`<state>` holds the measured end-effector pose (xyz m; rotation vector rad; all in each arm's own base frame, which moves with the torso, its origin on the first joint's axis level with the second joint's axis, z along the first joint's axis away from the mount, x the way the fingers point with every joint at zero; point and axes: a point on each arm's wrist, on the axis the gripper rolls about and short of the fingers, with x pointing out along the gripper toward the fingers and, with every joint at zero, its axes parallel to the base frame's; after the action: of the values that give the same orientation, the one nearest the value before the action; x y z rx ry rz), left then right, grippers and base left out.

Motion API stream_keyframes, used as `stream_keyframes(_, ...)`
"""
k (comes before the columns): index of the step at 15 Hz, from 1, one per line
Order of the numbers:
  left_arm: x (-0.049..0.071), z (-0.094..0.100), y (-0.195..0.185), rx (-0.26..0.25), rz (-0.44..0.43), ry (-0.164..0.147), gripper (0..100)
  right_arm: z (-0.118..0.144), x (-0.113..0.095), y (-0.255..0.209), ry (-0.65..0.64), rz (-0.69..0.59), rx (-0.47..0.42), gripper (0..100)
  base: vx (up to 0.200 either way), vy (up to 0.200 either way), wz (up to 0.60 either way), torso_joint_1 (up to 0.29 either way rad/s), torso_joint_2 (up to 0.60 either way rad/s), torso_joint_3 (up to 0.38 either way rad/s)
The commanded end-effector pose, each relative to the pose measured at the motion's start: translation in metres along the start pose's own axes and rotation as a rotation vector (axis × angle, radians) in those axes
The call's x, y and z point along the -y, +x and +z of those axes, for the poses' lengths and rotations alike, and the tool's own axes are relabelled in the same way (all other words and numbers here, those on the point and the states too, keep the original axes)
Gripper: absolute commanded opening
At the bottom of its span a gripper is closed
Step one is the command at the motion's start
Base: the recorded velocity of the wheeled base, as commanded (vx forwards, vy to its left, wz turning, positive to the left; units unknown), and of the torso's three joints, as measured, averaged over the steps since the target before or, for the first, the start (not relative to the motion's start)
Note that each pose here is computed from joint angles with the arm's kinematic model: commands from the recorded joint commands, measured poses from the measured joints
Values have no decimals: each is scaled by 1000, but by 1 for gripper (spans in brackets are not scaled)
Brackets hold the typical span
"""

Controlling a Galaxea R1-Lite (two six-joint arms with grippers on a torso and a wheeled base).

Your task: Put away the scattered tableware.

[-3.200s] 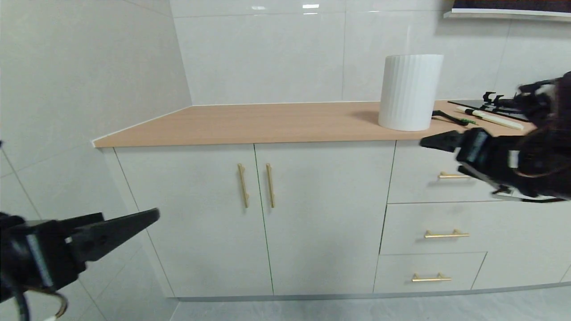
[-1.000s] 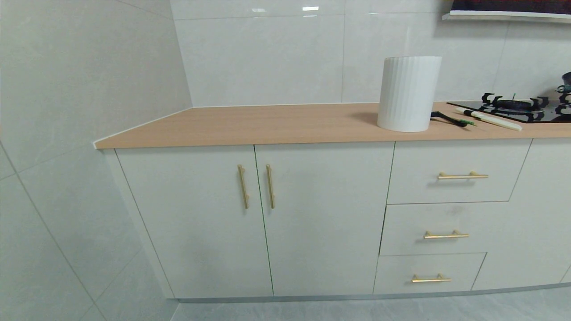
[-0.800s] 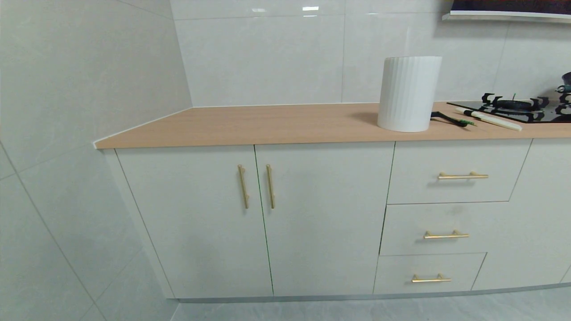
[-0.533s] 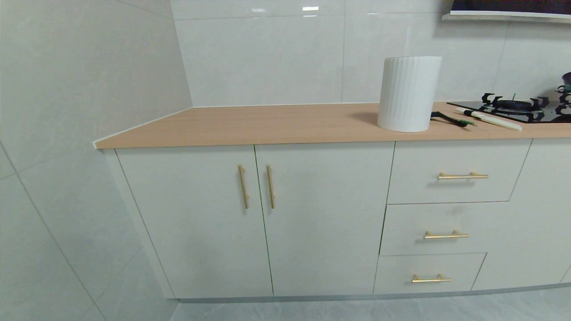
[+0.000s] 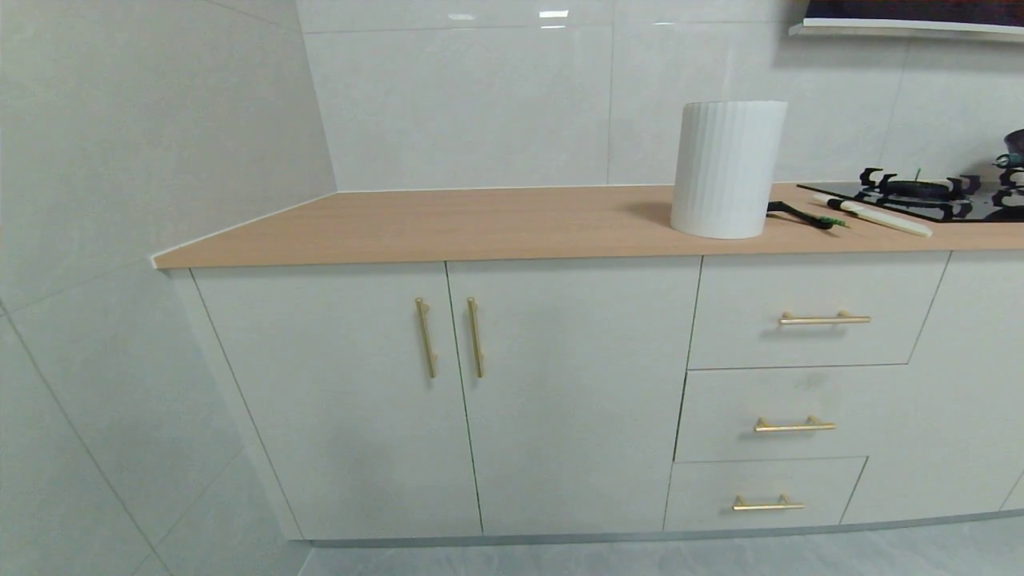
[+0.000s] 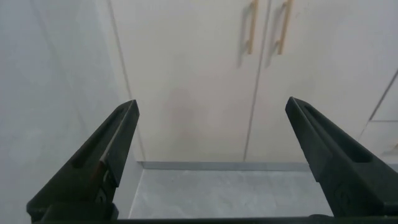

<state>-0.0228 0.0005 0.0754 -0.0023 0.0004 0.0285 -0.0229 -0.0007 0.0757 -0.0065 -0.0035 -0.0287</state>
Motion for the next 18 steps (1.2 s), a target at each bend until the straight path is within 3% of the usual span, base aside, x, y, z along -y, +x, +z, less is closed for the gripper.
stream_keyframes(1,0,0,0,0,1,-1,100,0,0,0,-1,0,-1,100,0,-200,0,2,7,2)
stream_keyframes(11,0,0,0,0,1,-2,100,0,0,0,2,0,-1,100,0,-200,0,3,0,3)
stream_keyframes(18,0,0,0,0,1,-2,100,0,0,0,2,-2,-1,100,29,0,0,0,1,2)
